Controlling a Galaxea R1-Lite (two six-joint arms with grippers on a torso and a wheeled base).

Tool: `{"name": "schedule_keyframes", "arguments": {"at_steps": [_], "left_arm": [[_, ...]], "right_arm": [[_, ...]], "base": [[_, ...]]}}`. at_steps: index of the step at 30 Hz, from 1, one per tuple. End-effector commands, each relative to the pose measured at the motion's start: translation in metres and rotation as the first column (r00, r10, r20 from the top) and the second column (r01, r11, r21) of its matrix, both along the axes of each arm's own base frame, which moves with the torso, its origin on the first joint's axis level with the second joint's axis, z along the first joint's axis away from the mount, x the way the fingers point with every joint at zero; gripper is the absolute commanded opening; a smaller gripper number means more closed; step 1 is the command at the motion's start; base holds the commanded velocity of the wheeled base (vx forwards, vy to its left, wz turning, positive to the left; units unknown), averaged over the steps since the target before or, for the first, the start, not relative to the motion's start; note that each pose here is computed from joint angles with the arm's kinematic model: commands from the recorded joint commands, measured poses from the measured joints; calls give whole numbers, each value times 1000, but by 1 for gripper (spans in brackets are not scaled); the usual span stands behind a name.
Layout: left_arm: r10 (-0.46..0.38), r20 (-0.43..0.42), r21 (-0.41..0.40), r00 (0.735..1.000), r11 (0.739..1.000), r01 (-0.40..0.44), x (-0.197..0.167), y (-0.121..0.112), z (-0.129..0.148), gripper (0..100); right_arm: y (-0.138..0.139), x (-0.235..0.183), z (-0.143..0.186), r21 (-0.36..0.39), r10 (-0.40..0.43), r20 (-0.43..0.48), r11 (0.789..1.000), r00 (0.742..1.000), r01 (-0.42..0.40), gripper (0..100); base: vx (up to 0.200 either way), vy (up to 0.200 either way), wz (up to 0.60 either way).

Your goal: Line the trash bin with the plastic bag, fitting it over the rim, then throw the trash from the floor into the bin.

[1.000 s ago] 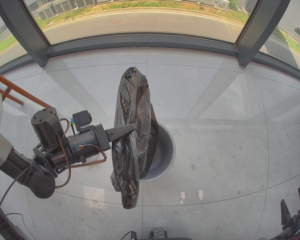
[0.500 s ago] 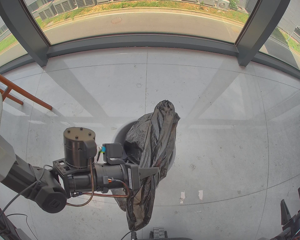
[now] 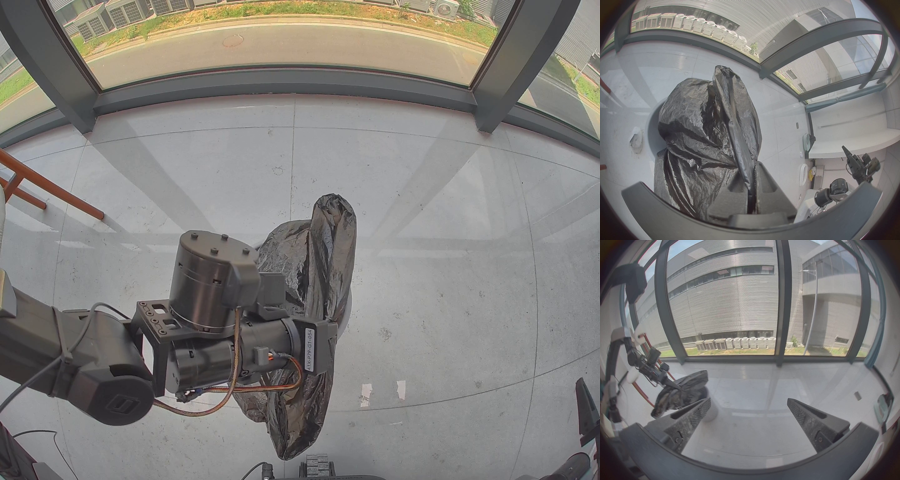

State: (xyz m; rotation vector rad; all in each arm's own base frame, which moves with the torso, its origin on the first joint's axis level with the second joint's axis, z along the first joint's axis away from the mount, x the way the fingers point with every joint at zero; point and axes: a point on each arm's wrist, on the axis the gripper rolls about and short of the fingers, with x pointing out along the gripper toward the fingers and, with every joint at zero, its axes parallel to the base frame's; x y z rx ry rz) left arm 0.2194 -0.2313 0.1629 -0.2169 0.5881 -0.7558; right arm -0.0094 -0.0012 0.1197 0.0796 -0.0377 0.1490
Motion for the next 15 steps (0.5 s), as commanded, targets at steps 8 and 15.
{"name": "schedule_keyframes", "arguments": {"at_steps": [8,15], "left_arm": [[-68,113,125,991,991,54,-6,-5,-1,0],[-105,125,248,987,966,72,-10,0,-2,0]], "right_arm": [[42,80,118,455,449,-370,851,814,-263,100],[80,140,143,464,508,-449,835,735,-294,100]], "base": [[0,0,0],[0,0,0]]}}
